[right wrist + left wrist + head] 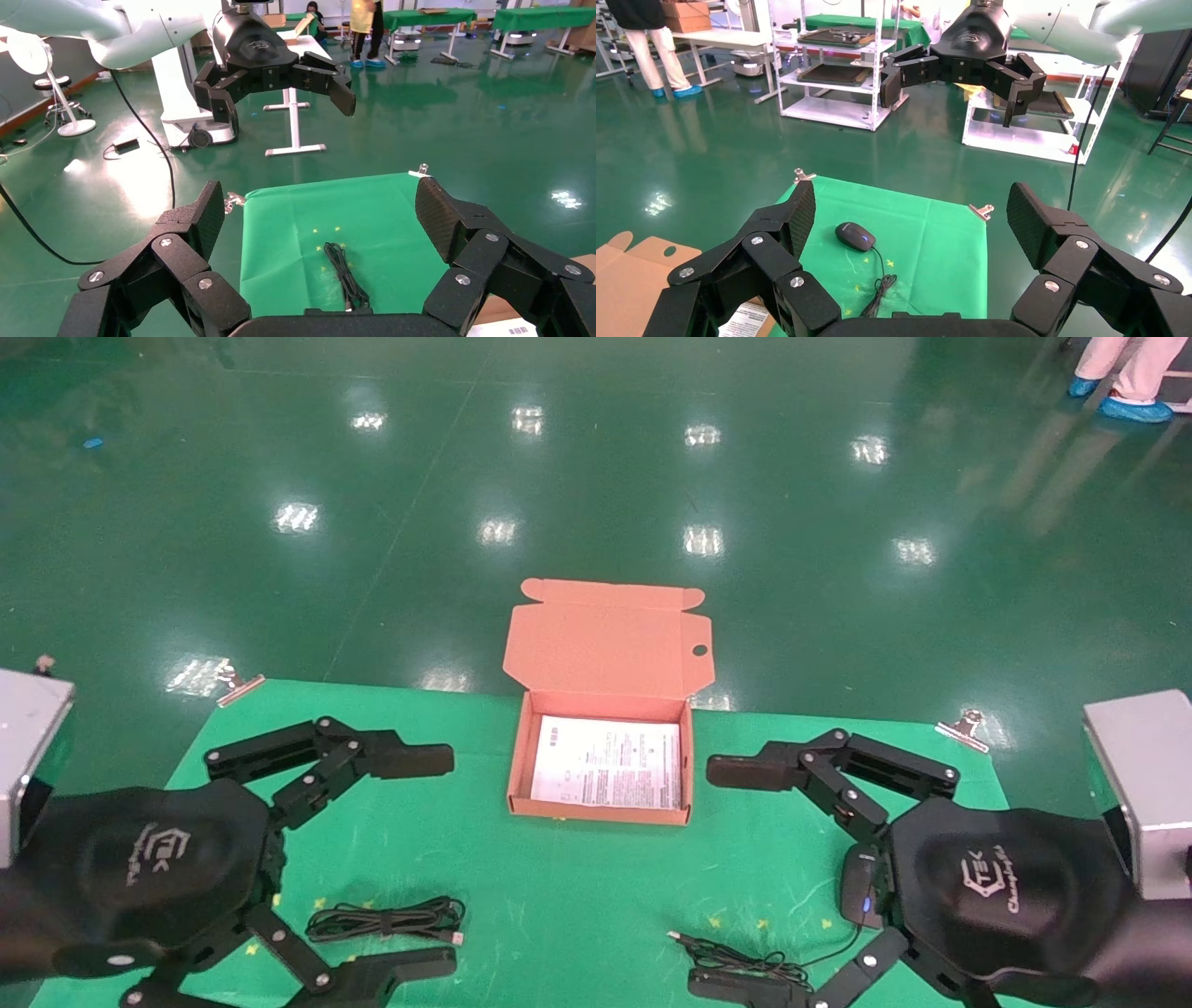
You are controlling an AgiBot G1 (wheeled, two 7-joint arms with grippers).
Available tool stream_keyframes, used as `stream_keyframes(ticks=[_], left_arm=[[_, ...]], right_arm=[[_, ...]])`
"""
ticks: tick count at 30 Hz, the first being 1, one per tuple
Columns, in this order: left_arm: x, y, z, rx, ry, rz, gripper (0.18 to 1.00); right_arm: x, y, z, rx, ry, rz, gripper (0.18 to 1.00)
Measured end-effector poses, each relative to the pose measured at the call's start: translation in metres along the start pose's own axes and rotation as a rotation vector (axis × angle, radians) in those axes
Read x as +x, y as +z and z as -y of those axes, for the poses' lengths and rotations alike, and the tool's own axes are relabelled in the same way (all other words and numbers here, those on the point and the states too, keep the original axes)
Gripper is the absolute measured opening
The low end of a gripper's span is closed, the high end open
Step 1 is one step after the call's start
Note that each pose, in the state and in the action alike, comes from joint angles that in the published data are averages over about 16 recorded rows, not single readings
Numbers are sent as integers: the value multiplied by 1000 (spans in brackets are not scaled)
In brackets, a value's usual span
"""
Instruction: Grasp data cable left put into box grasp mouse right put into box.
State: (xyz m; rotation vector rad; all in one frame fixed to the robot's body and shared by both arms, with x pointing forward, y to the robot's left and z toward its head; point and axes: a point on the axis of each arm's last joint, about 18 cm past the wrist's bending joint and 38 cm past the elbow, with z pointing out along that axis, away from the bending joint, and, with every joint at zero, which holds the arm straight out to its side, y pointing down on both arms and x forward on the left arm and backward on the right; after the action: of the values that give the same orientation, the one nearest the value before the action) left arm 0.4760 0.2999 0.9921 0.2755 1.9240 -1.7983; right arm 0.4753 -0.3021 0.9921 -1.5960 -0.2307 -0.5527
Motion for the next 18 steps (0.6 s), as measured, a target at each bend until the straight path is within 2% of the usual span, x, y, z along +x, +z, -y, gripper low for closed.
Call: stream_keyframes(ticks=[10,18], left_arm=[[-2,2,-6,-32,11,-8,1001],[-5,6,-20,-142,43,-41,1001]], right_arm=[[2,2,-2,-35,-40,10,1000],[5,6,-11,-153,-130,49,1000]])
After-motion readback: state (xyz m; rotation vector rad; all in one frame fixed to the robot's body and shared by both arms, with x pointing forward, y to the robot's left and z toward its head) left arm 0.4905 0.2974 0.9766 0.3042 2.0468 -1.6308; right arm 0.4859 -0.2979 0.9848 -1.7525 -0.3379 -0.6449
